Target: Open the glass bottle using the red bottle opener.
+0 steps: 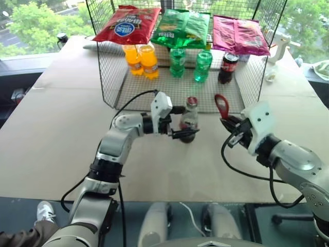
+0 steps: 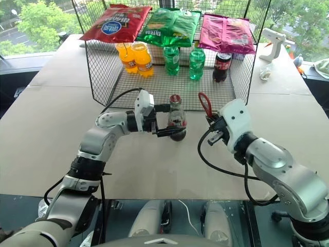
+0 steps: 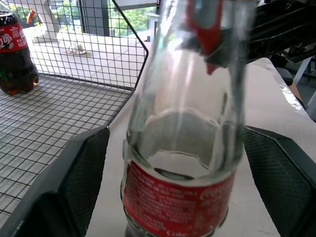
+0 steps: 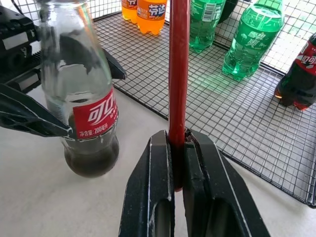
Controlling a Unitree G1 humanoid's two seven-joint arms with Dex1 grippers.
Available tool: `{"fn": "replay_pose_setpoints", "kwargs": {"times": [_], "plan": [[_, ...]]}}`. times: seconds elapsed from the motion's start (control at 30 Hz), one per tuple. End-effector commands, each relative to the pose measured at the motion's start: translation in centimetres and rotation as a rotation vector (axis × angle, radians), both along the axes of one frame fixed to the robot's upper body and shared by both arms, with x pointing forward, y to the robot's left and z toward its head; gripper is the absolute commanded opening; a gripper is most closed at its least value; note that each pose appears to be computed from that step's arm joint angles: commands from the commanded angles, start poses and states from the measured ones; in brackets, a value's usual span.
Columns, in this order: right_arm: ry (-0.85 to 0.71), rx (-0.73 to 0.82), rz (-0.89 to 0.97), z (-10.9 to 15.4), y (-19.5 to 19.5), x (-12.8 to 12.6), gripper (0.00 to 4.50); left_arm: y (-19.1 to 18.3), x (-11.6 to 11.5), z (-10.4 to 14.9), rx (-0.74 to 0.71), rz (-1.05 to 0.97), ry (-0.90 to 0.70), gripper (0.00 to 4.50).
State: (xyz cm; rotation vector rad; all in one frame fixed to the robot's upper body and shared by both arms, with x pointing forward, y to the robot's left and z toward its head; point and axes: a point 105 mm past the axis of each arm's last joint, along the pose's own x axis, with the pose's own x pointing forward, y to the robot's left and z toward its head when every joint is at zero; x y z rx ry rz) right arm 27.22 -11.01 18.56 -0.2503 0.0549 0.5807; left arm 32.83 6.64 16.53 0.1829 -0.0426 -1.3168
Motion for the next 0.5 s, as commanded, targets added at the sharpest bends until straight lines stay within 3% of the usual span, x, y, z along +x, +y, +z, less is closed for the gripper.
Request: {"fn": "replay_pose_setpoints", "kwargs": {"times": [0.03, 0.27, 0.5], "plan": [[-0.052, 0.000, 0.006, 1.0, 0.1, -0.1, 0.00, -0.2, -0.2, 2.8, -0.048, -0.014, -0.091, 4.47], [-0.068, -0.007, 0.001, 1.3, -0.1, 0.0, 0.00, -0.3, -0.4, 4.3, -0.075, -0.025, -0.095, 4.47], [-0.083, -0.012, 0.001, 1.5, 0.0, -0.1, 0.00, -0.4, -0.5, 4.0, -0.069, -0.024, -0.089, 4.47]]}}
